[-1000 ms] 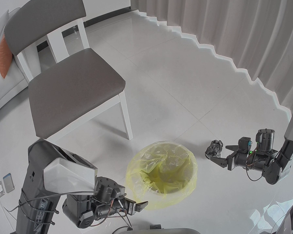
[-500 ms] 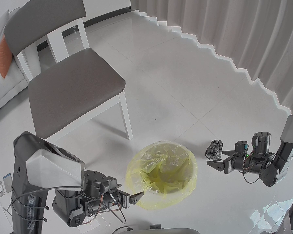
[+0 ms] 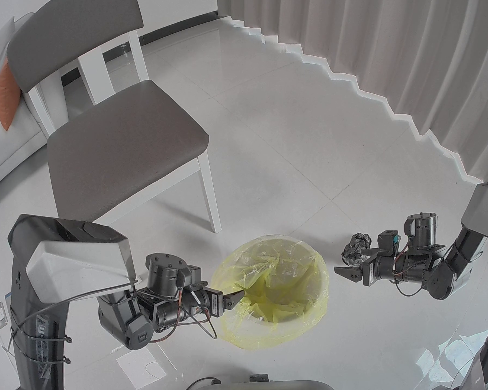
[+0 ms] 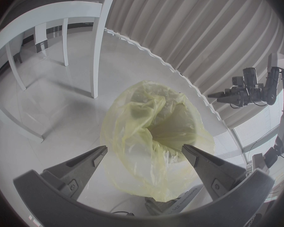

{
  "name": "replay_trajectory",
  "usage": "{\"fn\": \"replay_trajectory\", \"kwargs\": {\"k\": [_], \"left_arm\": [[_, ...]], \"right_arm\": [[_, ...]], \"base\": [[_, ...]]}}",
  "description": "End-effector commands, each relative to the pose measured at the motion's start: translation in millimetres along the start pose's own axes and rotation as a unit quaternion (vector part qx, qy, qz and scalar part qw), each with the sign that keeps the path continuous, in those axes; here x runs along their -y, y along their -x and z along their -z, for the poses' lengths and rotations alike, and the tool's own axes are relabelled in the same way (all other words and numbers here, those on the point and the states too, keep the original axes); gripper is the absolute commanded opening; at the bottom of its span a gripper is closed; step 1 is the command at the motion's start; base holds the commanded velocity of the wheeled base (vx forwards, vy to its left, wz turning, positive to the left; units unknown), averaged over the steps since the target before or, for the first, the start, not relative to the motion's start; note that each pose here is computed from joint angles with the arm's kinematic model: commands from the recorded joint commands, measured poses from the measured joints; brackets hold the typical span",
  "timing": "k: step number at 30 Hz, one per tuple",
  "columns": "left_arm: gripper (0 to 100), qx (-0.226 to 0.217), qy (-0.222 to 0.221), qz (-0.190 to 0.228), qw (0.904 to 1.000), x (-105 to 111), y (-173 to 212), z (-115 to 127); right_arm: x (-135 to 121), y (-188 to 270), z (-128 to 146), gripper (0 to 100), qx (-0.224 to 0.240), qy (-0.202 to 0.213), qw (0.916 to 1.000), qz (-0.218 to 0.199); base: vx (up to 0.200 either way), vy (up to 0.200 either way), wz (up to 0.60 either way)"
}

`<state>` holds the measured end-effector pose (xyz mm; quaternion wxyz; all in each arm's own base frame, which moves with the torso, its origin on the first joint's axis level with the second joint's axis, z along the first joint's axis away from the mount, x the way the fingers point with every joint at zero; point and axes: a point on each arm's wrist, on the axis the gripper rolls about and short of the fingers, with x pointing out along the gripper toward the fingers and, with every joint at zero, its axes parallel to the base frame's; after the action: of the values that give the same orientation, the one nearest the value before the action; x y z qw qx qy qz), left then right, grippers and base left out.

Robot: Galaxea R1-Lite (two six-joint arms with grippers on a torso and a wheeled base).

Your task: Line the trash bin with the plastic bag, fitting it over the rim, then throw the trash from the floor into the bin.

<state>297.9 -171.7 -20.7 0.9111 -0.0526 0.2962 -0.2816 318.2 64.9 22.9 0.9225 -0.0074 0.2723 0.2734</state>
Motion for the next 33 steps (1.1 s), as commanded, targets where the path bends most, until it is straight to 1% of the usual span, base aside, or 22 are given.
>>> {"fn": "replay_trajectory", "kwargs": {"k": [1, 5, 7, 14, 18, 23, 27, 29, 30, 33], "left_arm": [[100, 0.018, 0.003, -0.005, 0.9998, -6, -6, -13], [100, 0.017, 0.012, -0.006, 0.9998, -12, -3, -13], [100, 0.010, 0.018, -0.008, 0.9998, -17, 1, -8], [100, 0.003, 0.019, -0.008, 0.9998, -19, -5, -1], [100, -0.004, 0.019, -0.008, 0.9998, -19, -10, 4], [100, -0.007, 0.021, -0.011, 0.9997, -22, -12, 6], [100, -0.012, 0.022, -0.011, 0.9996, -22, -14, 10], [100, -0.006, 0.019, -0.009, 0.9998, -22, -16, 10], [0, -0.004, 0.019, -0.008, 0.9998, -22, -16, 10], [0, -0.004, 0.019, -0.008, 0.9998, -22, -16, 10]], "right_arm": [[-5, -6, -8, 100, 0.009, 0.012, 0.9999, -0.006], [-6, -6, -7, 100, 0.007, 0.011, 0.9999, -0.006], [-4, -7, -3, 100, -0.007, 0.005, 0.9999, -0.006], [-3, -22, 8, 100, -0.025, -0.002, 0.9996, -0.012], [-7, -37, 11, 100, -0.034, 0.002, 0.9992, -0.022], [-13, -47, 12, 100, -0.055, 0.000, 0.9979, -0.034], [-12, -52, 19, 100, -0.066, -0.003, 0.9972, -0.035], [-11, -55, 21, 100, -0.069, -0.004, 0.9970, -0.035], [-11, -56, 22, 100, -0.070, -0.004, 0.9970, -0.035], [-9, -60, 23, 100, -0.072, -0.005, 0.9968, -0.034]], "base": [[0.000, 0.000, 0.00], [0.000, 0.000, 0.00], [0.000, 0.000, 0.00], [0.000, 0.000, 0.00], [0.000, 0.000, 0.00], [0.000, 0.000, 0.00], [0.000, 0.000, 0.00], [0.000, 0.000, 0.00], [0.000, 0.000, 0.00], [0.000, 0.000, 0.00]]}}
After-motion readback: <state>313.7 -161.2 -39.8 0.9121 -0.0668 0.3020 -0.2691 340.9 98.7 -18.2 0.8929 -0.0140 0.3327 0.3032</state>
